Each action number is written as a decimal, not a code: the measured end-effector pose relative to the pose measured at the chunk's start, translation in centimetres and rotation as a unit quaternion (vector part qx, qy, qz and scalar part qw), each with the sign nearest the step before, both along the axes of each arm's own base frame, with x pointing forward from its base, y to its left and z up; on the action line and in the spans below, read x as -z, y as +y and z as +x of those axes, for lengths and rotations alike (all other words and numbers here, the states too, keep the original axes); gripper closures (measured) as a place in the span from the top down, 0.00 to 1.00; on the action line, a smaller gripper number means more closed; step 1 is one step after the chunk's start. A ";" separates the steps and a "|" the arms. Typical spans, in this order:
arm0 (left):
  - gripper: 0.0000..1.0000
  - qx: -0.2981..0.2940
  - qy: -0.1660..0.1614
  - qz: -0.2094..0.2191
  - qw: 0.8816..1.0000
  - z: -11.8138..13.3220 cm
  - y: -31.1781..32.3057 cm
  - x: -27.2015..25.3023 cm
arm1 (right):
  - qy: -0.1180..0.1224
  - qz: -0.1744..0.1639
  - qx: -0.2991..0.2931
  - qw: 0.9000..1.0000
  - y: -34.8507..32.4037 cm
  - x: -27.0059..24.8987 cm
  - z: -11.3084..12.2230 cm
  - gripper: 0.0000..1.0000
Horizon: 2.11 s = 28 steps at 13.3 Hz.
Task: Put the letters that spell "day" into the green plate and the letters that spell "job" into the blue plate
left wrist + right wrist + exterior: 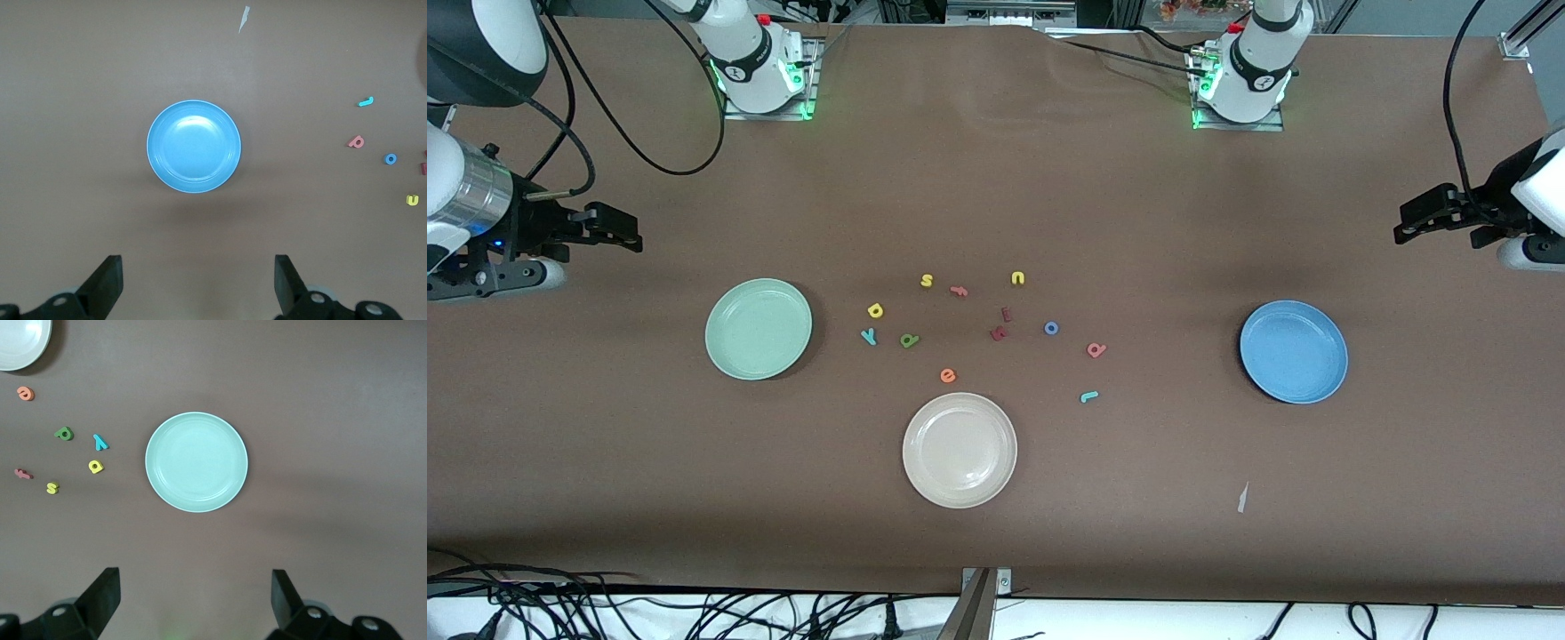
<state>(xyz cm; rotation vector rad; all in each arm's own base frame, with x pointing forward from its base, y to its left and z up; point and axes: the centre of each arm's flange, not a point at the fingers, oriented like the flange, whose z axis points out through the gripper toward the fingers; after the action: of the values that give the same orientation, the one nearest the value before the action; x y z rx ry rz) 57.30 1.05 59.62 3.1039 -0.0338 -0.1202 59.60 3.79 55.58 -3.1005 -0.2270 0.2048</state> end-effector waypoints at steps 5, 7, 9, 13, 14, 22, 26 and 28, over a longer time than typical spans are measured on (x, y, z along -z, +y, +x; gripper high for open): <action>1.00 0.000 0.002 0.000 1.000 0.1 0.0 0.3 | 0.000 0.000 0.000 1.000 0.0 0.0 0.0 1.00; 1.00 0.000 0.003 0.000 1.000 0.2 0.0 0.4 | 0.000 0.000 0.000 1.000 0.0 0.0 0.0 1.00; 1.00 0.000 0.005 0.000 1.000 0.2 0.0 0.6 | 0.001 0.000 0.000 1.000 0.0 0.1 0.0 1.00; 1.00 0.000 0.006 0.000 1.000 0.3 0.0 0.8 | 0.001 0.000 0.000 1.000 0.0 0.1 0.0 1.00; 1.00 0.000 0.006 0.000 1.000 0.3 0.0 0.8 | 0.001 0.000 0.000 1.000 0.0 0.1 0.0 1.00; 1.00 -0.001 0.008 0.000 1.000 0.3 0.1 1.0 | 0.002 0.000 0.000 1.000 0.0 0.2 0.0 1.00; 1.00 -0.001 0.010 -0.001 1.000 0.4 0.1 1.3 | 0.003 0.000 0.000 1.000 0.0 0.4 0.1 1.00; 1.00 -0.001 0.011 -0.001 1.000 0.5 0.1 1.4 | 0.004 0.000 0.000 1.000 0.0 0.4 0.1 1.00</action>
<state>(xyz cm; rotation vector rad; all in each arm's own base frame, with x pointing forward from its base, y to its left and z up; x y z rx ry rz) 57.78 1.14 58.24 3.1009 -0.0314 -0.1539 59.67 3.81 55.15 -3.0992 -0.2266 0.2171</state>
